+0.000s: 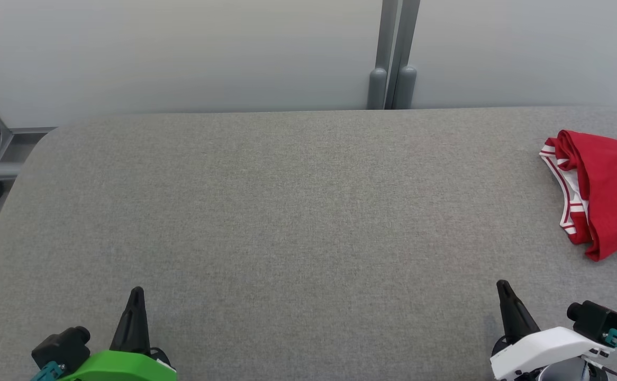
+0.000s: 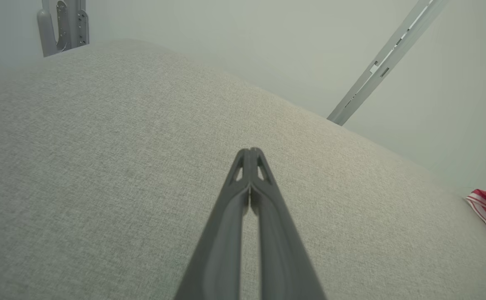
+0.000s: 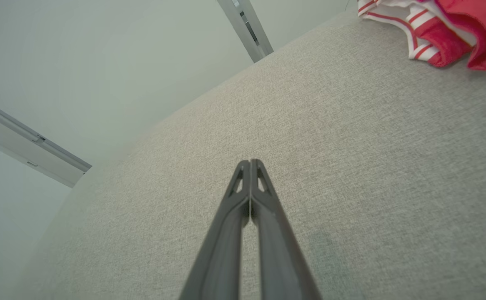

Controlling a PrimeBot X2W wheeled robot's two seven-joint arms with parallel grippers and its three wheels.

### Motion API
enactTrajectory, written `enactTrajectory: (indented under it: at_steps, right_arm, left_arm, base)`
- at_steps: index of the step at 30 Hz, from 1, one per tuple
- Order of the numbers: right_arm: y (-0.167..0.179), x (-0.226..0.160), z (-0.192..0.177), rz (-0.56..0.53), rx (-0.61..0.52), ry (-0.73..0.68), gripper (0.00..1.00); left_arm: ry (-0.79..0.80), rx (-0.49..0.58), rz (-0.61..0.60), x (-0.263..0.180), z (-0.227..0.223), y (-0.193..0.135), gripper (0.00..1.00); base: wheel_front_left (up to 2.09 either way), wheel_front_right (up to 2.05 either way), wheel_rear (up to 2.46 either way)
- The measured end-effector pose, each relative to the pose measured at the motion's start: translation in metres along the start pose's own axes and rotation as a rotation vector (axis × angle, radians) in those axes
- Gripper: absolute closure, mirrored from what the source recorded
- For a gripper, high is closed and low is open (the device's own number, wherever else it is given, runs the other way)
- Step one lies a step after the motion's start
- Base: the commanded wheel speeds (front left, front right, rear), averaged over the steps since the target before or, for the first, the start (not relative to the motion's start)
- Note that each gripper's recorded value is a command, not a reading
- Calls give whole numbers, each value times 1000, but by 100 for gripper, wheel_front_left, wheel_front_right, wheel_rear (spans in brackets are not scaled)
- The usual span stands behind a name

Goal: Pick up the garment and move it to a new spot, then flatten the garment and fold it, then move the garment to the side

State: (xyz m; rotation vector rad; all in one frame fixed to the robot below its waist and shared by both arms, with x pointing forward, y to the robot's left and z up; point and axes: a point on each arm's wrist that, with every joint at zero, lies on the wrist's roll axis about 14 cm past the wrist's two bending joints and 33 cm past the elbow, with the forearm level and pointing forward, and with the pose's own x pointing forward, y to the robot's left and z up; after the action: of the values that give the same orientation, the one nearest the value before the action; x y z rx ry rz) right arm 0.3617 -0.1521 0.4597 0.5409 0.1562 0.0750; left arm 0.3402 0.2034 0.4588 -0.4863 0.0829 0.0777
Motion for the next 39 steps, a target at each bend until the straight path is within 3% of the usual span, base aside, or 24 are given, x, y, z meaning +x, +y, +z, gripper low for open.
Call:
enactTrajectory:
  at_steps: [39]
  right_arm:
    - [-23, 4, 35, -58, 496, -105, 100]
  left_arm:
    - [35, -516, -21, 32, 11, -19, 100]
  base:
    - [0, 0, 0]
